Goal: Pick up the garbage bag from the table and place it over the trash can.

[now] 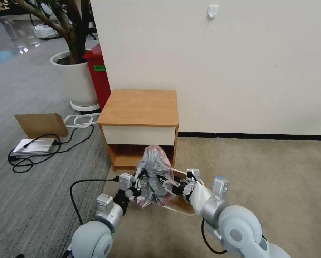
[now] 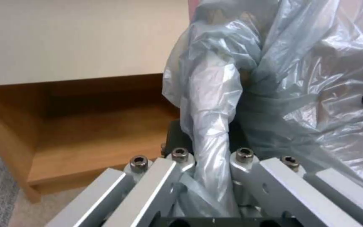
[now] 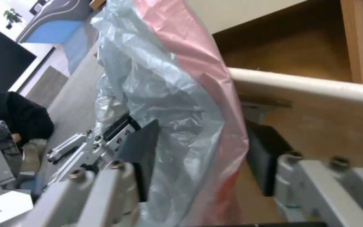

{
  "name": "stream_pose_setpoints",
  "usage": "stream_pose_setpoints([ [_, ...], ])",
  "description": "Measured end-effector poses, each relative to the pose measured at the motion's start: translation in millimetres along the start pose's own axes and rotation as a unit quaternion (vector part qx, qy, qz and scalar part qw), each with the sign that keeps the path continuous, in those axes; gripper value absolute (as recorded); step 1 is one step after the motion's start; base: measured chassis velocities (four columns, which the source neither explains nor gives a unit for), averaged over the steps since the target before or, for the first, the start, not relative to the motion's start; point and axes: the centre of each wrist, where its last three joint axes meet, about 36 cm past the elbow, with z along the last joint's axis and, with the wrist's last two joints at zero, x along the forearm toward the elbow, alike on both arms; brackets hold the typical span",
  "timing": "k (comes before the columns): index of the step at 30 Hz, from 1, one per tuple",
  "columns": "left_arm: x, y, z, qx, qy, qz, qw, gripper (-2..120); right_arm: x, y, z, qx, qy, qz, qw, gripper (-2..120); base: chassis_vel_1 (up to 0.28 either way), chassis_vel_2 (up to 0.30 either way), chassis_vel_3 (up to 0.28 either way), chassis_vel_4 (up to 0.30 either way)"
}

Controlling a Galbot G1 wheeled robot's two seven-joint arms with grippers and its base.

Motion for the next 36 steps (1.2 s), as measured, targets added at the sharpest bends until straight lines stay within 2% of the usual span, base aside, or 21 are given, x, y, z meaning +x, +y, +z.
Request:
stream_pose_setpoints([
  [2, 0, -0.3, -0.2, 0.001, -0.001, 0.000, 1.0000, 5, -1, 0, 1, 0.003, -0.001, 0.002, 1.000, 36, 0.000, 0.000, 0.000, 0.000],
  [5, -1, -0.1, -0.2, 0.001, -0.001, -0.001, 1.0000, 5, -2, -1, 2, 0.004, -0.002, 0.004, 1.000, 29, 0.000, 0.000, 0.000, 0.000],
  [7, -1, 0.5, 0.1, 0.001, -0.001, -0.002, 1.0000, 5, -2, -1, 3, 0.007, -0.003, 0.004, 1.000, 18, 0.000, 0.000, 0.000, 0.000],
  [9, -2, 0.8, 0.2, 0.001, -0.001, -0.002, 1.0000, 5, -2, -1, 3, 0.007, -0.003, 0.004, 1.000, 15, 0.000, 0.000, 0.000, 0.000],
  [11, -3, 2.8, 0.7, 0.000, -0.001, -0.004, 1.0000, 5, -1, -2, 3, 0.010, -0.005, 0.004, 1.000, 4, 0.000, 0.000, 0.000, 0.000],
  [12, -3, 3.1, 0.9, 0.000, -0.001, -0.004, 1.0000, 5, -1, -2, 3, 0.011, -0.005, 0.004, 1.000, 3, 0.000, 0.000, 0.000, 0.000],
  [26, 0, 15.8, 14.5, -0.026, -0.021, 0.000, 0.9994, 5, 5, -12, -21, 0.034, -0.038, 0.011, 0.999, 0, 0.000, 0.000, 0.000, 0.000],
  [36, 2, 21.8, 15.6, -0.031, -0.026, -0.004, 0.9992, 5, 15, -23, -32, 0.048, -0.045, 0.028, 0.997, 0, 0.000, 0.000, 0.000, 0.000],
])
